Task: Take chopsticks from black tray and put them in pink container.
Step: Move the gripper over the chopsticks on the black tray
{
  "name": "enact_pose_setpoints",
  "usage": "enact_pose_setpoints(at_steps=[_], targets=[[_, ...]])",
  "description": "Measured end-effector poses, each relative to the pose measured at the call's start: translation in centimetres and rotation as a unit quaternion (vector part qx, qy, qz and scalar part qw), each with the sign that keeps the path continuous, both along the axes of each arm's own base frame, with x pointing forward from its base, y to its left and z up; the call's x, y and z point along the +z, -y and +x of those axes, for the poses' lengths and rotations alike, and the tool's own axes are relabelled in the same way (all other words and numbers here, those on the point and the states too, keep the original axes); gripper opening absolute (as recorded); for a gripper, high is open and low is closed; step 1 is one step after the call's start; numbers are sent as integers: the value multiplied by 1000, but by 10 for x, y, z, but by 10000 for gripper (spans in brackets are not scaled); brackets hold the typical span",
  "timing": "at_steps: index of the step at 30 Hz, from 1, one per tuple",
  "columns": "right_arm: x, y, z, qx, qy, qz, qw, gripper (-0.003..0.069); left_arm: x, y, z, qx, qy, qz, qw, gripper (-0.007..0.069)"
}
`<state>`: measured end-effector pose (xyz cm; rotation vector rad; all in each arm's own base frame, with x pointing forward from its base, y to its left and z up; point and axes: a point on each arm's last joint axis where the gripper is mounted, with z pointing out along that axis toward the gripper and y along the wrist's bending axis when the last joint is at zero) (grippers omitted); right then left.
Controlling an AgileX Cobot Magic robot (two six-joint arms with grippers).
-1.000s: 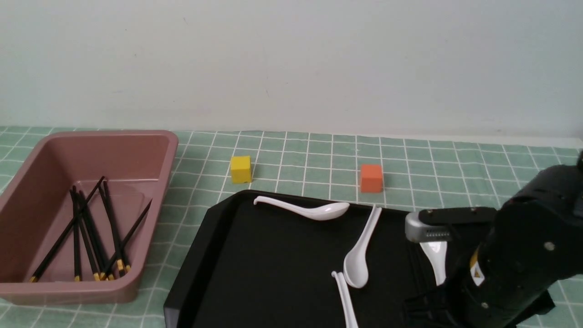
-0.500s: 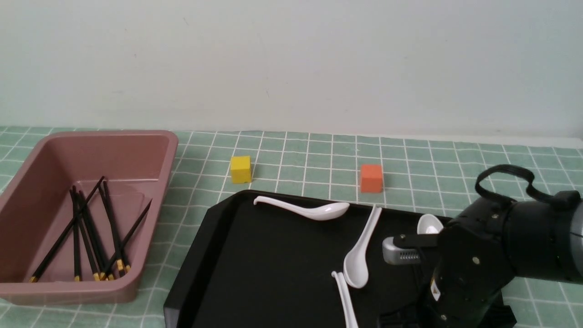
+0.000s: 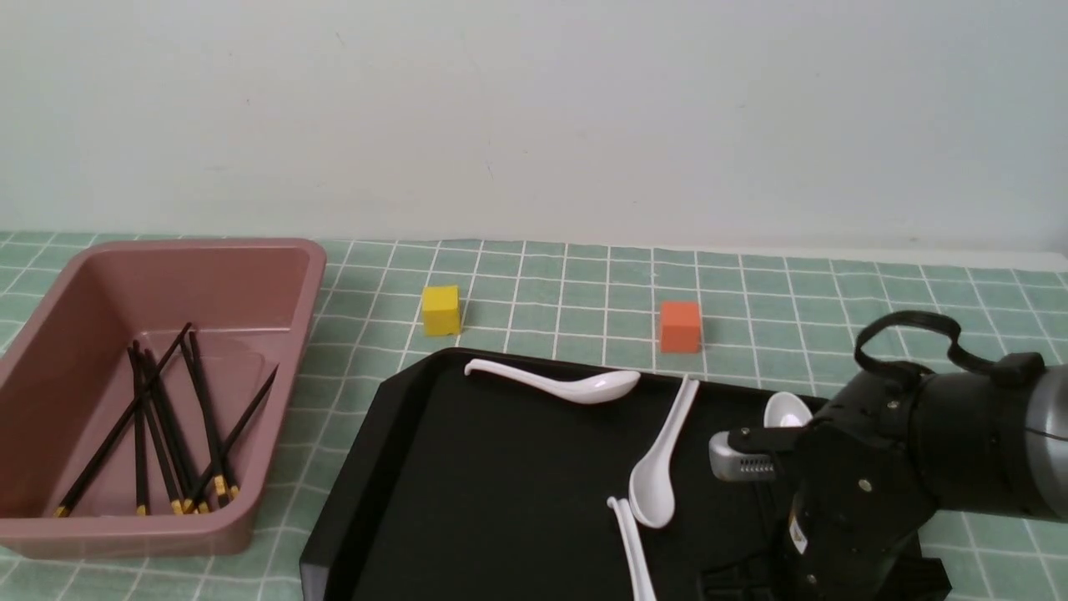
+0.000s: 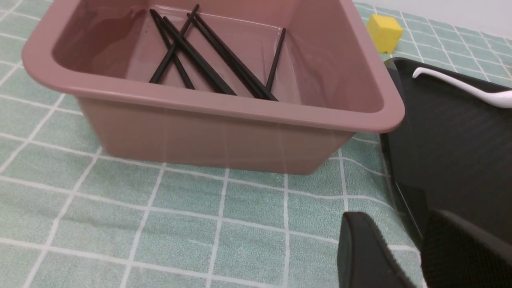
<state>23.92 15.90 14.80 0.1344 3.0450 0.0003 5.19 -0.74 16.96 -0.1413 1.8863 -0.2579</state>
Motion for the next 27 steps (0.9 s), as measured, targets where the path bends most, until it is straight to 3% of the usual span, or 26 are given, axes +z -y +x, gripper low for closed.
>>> enact_pose_setpoints(at_steps=[9, 16, 27], targets=[[-9, -3, 4, -7, -17, -10, 1000, 307, 0, 0, 0, 0, 0, 0, 1000, 239], [-8, -5, 4, -18, -18, 4, 1000, 111, 0, 0, 0, 0, 0, 0, 1000, 238], [10, 0, -5, 3, -24, 1, 1000, 108, 0, 0, 0, 0, 0, 0, 1000, 238]])
